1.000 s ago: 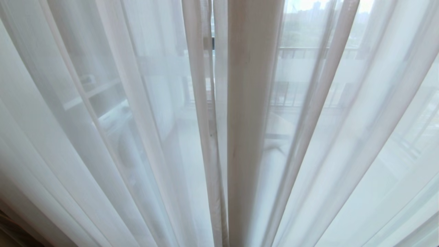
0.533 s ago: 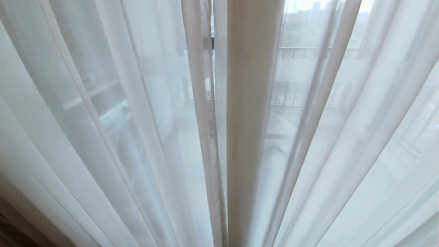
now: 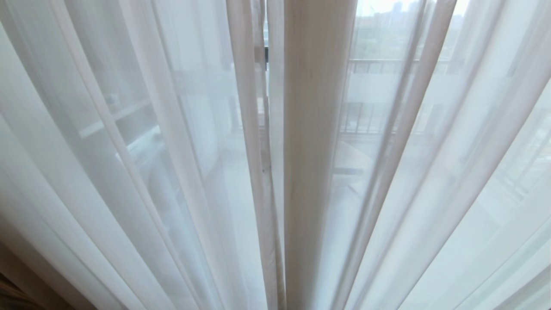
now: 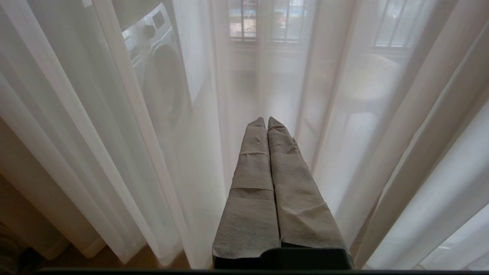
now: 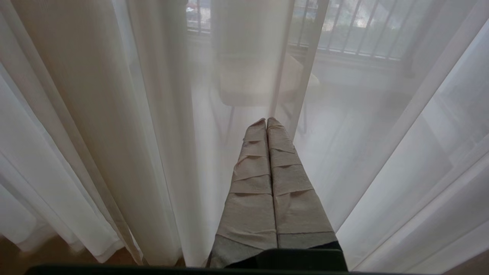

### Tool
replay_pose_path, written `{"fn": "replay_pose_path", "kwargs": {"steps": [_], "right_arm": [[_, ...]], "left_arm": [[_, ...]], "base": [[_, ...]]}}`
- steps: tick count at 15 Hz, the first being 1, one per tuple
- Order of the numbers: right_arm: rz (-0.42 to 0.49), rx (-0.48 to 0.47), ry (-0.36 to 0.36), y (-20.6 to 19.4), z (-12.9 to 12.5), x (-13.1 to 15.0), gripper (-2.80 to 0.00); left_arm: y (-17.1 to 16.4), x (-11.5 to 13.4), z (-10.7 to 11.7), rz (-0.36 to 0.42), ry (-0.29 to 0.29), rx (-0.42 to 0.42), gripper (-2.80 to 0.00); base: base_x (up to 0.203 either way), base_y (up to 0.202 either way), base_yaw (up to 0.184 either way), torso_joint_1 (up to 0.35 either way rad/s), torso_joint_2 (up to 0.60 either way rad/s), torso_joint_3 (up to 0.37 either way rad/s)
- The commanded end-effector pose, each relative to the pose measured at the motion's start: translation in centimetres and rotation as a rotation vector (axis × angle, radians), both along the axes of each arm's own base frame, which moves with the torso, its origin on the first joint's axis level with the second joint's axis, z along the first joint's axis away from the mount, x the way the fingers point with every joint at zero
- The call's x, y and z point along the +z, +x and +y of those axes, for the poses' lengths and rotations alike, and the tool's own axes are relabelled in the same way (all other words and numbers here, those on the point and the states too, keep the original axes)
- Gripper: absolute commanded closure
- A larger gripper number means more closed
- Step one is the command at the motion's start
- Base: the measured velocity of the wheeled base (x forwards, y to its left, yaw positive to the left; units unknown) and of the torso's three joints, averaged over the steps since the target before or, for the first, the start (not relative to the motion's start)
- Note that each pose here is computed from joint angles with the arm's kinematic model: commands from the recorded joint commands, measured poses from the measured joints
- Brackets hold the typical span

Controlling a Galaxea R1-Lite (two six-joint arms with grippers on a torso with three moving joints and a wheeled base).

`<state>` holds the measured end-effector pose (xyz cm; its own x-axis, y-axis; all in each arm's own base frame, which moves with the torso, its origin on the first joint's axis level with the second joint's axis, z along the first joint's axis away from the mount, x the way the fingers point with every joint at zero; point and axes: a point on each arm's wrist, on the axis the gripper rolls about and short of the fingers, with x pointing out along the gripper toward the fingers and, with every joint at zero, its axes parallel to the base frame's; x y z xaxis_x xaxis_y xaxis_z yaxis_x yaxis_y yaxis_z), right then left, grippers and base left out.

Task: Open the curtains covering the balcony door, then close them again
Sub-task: Pull the outer curtains open on both sides

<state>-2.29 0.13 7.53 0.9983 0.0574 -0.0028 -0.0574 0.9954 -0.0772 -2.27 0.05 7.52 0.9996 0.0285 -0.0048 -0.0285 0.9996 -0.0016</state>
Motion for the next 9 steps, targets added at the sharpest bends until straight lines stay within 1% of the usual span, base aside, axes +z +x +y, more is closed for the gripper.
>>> {"fn": "replay_pose_path", "kwargs": {"steps": [1, 9], "right_arm": [[0.002, 0.001, -0.001, 0.0, 0.0, -0.03, 0.0], [0.0, 0.001, -0.001, 0.0, 0.0, 0.01, 0.0]], "left_arm": [[0.0, 0.0, 0.0, 0.0, 0.0, 0.001, 0.0], [0.0, 0.0, 0.0, 0.0, -0.001, 0.001, 0.0]], "base": [[0.0, 0.0, 0.0, 0.0, 0.0, 0.0], [0.0, 0.0, 0.0, 0.0, 0.0, 0.0]]}}
